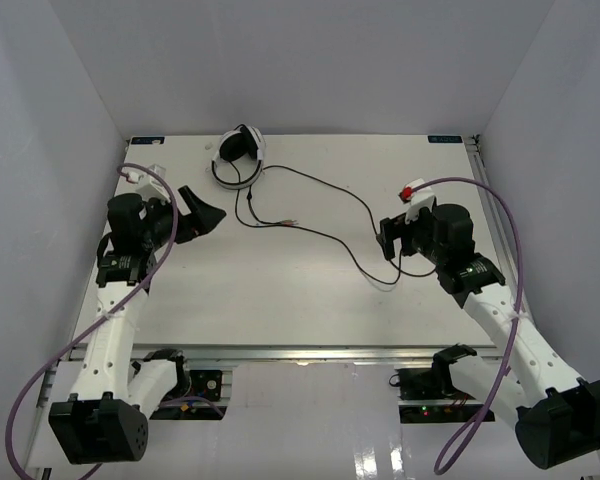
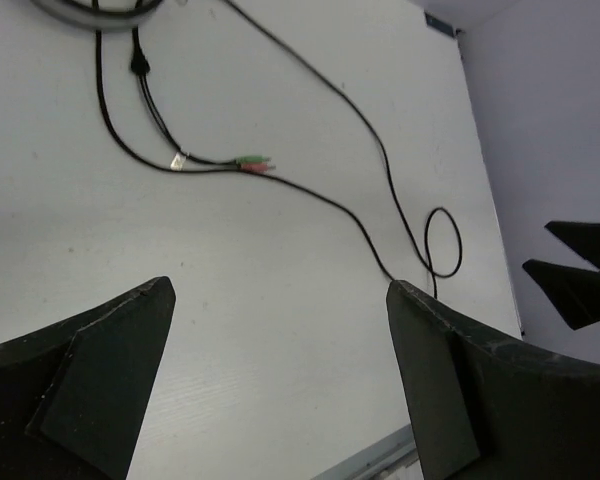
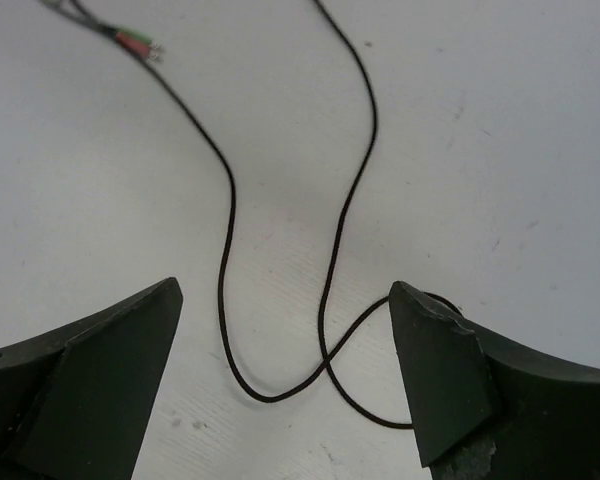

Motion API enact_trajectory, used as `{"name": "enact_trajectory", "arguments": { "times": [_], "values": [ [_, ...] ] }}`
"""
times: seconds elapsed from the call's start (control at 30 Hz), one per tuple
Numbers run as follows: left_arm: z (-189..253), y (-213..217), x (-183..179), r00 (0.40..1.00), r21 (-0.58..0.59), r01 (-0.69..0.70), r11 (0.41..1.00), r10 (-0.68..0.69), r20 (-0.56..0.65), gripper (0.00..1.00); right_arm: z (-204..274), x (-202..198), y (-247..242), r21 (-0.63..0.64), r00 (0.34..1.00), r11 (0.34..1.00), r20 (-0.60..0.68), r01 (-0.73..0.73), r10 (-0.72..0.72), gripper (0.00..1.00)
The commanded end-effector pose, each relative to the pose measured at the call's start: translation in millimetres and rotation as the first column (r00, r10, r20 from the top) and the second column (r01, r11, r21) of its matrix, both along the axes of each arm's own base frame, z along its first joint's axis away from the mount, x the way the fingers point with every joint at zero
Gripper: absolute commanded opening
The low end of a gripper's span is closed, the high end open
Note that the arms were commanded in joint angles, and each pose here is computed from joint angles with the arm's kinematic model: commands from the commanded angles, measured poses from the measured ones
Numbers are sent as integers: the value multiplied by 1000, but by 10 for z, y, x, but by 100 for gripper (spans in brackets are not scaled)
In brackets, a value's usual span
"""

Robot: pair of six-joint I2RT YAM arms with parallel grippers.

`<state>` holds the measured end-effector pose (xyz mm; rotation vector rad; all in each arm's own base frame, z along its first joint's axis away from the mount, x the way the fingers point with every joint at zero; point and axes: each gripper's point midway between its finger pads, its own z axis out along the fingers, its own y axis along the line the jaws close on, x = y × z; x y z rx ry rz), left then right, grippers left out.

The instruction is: Wrap the headphones

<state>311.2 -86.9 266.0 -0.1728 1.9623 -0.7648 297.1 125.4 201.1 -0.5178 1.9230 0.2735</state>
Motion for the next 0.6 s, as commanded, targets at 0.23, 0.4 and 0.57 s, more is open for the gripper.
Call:
{"name": "enact_trajectory", "arguments": {
  "times": [0.23, 0.4, 0.57],
  "values": [
    [-1168, 221, 398, 897, 31, -161, 987, 159, -412, 98, -398, -687, 846, 89, 584, 585, -43, -806, 811, 96],
    [-1264, 366, 949, 797, 44, -304, 952, 279, -536, 98, -542, -475, 687, 195, 629, 632, -88, -750, 773, 100],
    [-1545, 426, 1410, 672, 66, -412, 909, 352, -651, 97, -614, -425, 577, 217, 663, 669, -109, -711, 741, 100]
  ]
}}
